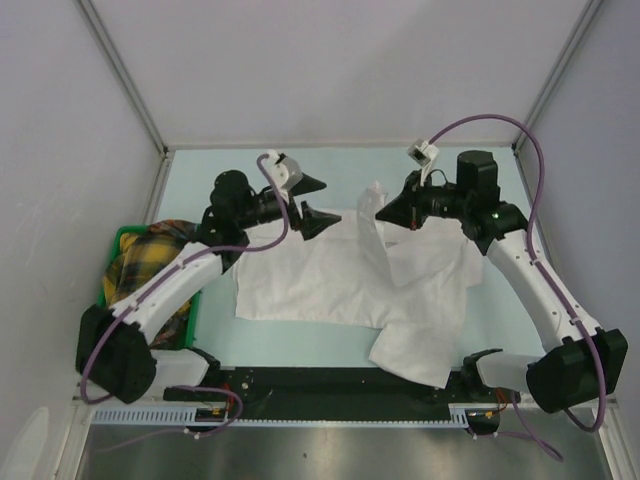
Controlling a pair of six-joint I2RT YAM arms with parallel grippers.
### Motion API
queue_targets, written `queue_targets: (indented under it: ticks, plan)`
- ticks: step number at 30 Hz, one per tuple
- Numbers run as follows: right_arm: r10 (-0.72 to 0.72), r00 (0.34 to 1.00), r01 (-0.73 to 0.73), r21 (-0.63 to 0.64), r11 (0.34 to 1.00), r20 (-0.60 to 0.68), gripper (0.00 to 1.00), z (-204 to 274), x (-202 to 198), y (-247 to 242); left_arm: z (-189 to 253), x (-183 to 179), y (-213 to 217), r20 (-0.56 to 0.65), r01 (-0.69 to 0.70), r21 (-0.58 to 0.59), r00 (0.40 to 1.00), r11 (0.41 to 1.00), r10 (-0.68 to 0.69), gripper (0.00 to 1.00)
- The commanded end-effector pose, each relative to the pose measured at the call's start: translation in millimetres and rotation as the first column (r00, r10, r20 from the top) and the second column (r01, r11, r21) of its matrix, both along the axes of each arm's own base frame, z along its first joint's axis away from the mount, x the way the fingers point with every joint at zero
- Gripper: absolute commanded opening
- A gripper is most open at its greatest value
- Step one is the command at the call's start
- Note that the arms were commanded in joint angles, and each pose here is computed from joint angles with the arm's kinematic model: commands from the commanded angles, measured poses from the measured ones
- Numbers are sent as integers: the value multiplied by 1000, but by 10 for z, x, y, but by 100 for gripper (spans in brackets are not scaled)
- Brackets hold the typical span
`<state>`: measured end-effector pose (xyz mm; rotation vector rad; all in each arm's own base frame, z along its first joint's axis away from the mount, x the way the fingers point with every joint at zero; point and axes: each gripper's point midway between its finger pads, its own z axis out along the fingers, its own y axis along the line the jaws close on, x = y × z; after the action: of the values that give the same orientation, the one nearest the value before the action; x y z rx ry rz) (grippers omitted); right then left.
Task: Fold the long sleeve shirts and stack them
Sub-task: Fold the shirt
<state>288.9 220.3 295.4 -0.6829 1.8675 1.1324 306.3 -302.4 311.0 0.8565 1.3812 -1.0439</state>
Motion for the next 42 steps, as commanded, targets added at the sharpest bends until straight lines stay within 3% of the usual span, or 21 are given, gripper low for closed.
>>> queue_targets:
  ticks: [1, 3, 8, 18, 27, 28, 30, 32, 34, 35, 37, 38, 41, 42]
  plan:
    - [183, 958, -138, -206, 969, 219, 0, -8, -293, 43, -43, -499, 248, 406, 136, 328, 873, 935, -270, 96]
    - [265, 928, -190, -279, 941, 263, 0, -65, -405, 119, -42, -591, 252, 481, 166, 376, 806, 911, -346, 100]
    - [370, 882, -257, -360, 897, 292, 0, -128, -582, 248, -91, -702, 110, 471, 224, 435, 769, 872, -432, 100]
    - [421, 843, -265, -424, 866, 334, 0, -147, -777, 333, -337, -964, -166, 382, 353, 468, 746, 810, -546, 99]
    - [497, 787, -285, -498, 819, 367, 0, -216, -1041, 334, -450, -1122, -275, 281, 419, 435, 778, 797, -562, 97]
    - [497, 785, -284, -499, 819, 369, 0, -217, -1045, 336, -447, -1161, -276, 283, 425, 434, 772, 794, -569, 94]
    - [494, 783, -274, -504, 819, 378, 0, -191, -1052, 311, -493, -1286, -281, 264, 455, 441, 758, 774, -596, 74]
    - [500, 779, -272, -514, 814, 380, 0, -196, -1072, 283, -490, -1373, -268, 260, 469, 439, 750, 766, -608, 45]
    - [488, 784, -253, -520, 815, 384, 0, -191, -1073, 241, -486, -1487, -269, 264, 486, 440, 734, 755, -626, 25]
    - [480, 790, -246, -520, 818, 381, 0, -182, -1080, 222, -490, -1537, -247, 270, 478, 447, 733, 756, -624, 6]
    - [429, 819, -200, -511, 836, 380, 10, -127, -1062, 152, -502, -1710, -268, 281, 495, 459, 707, 738, -649, 0]
    - [405, 834, -180, -510, 841, 374, 25, -126, -1049, 103, -521, -1786, -247, 285, 498, 463, 700, 734, -654, 0]
    - [267, 882, -55, -476, 877, 389, 53, -33, -865, -224, -541, -1895, -323, 279, 497, 463, 704, 734, -653, 0]
    - [178, 905, 20, -454, 891, 387, 57, -15, -714, -450, -552, -1924, -385, 275, 501, 463, 703, 731, -656, 0]
